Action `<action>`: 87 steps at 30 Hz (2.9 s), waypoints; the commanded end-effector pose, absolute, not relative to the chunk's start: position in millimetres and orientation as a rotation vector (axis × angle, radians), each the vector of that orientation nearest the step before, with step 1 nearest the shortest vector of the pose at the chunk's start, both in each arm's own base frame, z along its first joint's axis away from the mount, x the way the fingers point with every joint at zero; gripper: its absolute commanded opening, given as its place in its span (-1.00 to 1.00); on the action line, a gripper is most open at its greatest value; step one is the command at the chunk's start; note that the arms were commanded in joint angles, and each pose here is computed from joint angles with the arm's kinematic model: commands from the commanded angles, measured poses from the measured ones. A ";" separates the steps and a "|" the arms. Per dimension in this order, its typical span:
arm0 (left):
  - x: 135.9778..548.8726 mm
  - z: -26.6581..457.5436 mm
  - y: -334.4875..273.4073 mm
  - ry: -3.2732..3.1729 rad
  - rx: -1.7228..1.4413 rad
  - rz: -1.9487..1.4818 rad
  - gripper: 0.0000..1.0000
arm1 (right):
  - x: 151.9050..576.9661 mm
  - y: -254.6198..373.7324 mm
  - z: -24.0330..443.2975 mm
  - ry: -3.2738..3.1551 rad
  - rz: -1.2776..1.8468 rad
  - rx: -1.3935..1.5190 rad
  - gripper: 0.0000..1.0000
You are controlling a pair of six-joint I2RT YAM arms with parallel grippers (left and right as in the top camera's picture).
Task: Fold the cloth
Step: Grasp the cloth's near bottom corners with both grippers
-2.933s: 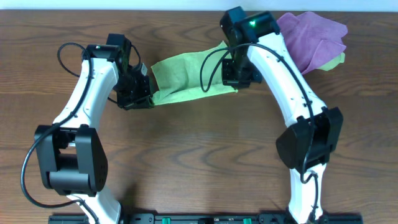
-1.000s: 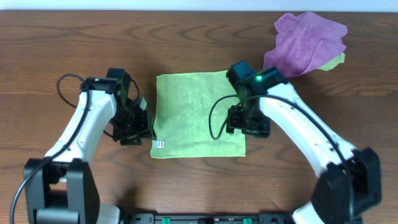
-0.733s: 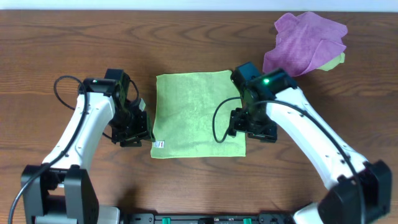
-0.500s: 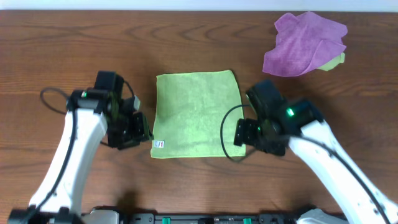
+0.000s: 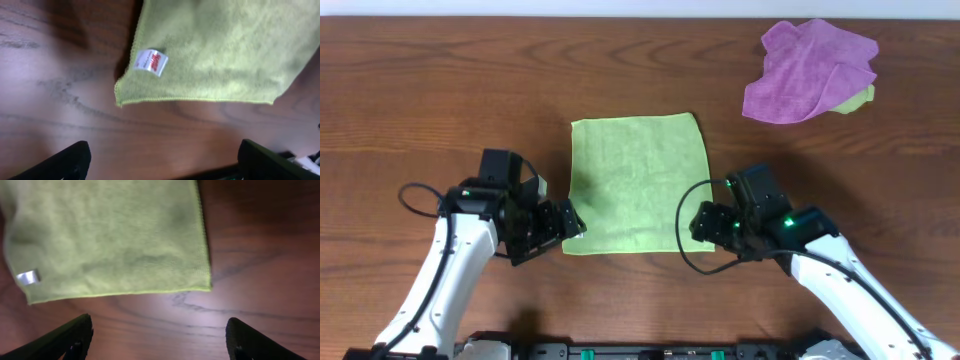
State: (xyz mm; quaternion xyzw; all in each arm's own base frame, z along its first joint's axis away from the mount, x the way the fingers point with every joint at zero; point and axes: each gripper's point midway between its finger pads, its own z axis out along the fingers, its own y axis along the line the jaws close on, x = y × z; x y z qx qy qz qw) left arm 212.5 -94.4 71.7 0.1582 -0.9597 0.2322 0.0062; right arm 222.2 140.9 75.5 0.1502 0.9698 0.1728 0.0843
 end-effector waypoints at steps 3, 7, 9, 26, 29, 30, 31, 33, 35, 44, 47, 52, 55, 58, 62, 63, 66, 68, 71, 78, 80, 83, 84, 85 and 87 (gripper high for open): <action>202.9 48.0 -93.4 -2.942 0.670 0.723 0.91 | 222.6 126.1 61.8 2.881 0.506 0.566 0.66; 203.7 34.4 -93.4 -2.924 0.774 0.738 0.91 | 228.9 122.2 57.6 2.848 0.519 0.591 0.65; 208.2 30.2 -93.8 -2.922 0.832 0.759 0.91 | 232.5 122.1 54.0 2.830 0.530 0.593 0.66; 229.8 12.2 -88.6 -2.928 1.046 0.773 0.91 | 239.4 132.0 18.9 2.899 0.544 0.618 0.62; 233.5 5.5 -89.4 -2.922 1.048 0.771 0.91 | 237.5 133.4 19.0 2.908 0.556 0.618 0.61; 235.2 3.8 -90.3 -2.919 1.046 0.778 0.92 | 236.4 133.6 18.8 2.912 0.557 0.619 0.61; 236.5 2.8 -91.6 -2.915 1.042 0.790 0.92 | 235.4 133.9 18.7 2.917 0.559 0.619 0.61; 238.8 -0.1 -93.5 -2.908 1.038 0.804 0.93 | 234.5 134.0 18.5 2.921 0.560 0.620 0.59; 239.8 -2.2 -94.5 -2.901 1.039 0.810 0.94 | 234.3 134.2 18.4 2.922 0.560 0.618 0.59; 241.1 -2.1 -100.7 -2.862 1.046 0.859 0.83 | 222.7 137.3 6.0 2.971 0.553 0.681 0.52; 239.1 -2.1 -101.6 -2.851 1.044 0.861 0.75 | 221.7 139.0 3.6 2.976 0.550 0.706 0.50; 228.3 -3.7 -103.2 -2.809 1.041 0.833 0.57 | 222.4 140.7 4.2 2.972 0.561 0.704 0.48; 223.8 -4.2 -106.3 -2.801 1.022 0.821 0.43 | 221.5 142.0 4.5 2.977 0.573 0.703 0.48; 221.3 -3.5 -112.3 -2.800 0.986 0.830 0.31 | 222.3 142.3 4.7 2.974 0.575 0.701 0.48; 220.9 -4.8 -112.1 -2.815 0.979 0.811 0.07 | 222.1 142.2 4.5 2.974 0.574 0.702 0.48; 221.0 -5.1 -111.5 -2.818 0.980 0.806 -0.01 | 222.7 142.4 4.5 2.972 0.576 0.700 0.48; 222.3 -6.1 -109.4 -2.831 0.986 0.791 -0.22 | 225.5 143.5 3.5 2.955 0.590 0.693 0.49; 222.7 -6.9 -107.9 -2.838 0.990 0.780 -0.34 | 224.7 143.3 0.9 2.948 0.595 0.708 0.49; 222.7 -8.5 -106.9 -2.844 0.993 0.772 -0.58 | 217.5 140.4 -5.7 2.961 0.584 0.726 0.47; 217.9 -18.3 -108.7 -2.807 0.991 0.760 -0.88 | 215.2 141.2 -9.5 2.958 0.600 0.718 0.22; 219.9 -18.9 -110.1 -2.807 0.986 0.776 -0.88 | 217.2 143.0 -10.7 2.943 0.614 0.705 0.12; 221.5 -18.7 -110.3 -2.815 0.982 0.781 -0.88 | 216.7 143.0 -15.1 2.945 0.612 0.710 -0.21; 221.6 -18.6 -110.3 -2.816 0.980 0.782 -0.89 | 215.8 142.5 -17.1 2.951 0.606 0.714 -0.35; 221.8 -18.6 -110.3 -2.817 0.980 0.783 -0.88 | 215.1 142.3 -19.3 2.958 0.602 0.717 -0.48; 221.9 -18.5 -110.5 -2.817 0.979 0.784 -0.88 | 214.5 142.1 -21.7 2.965 0.596 0.721 -0.93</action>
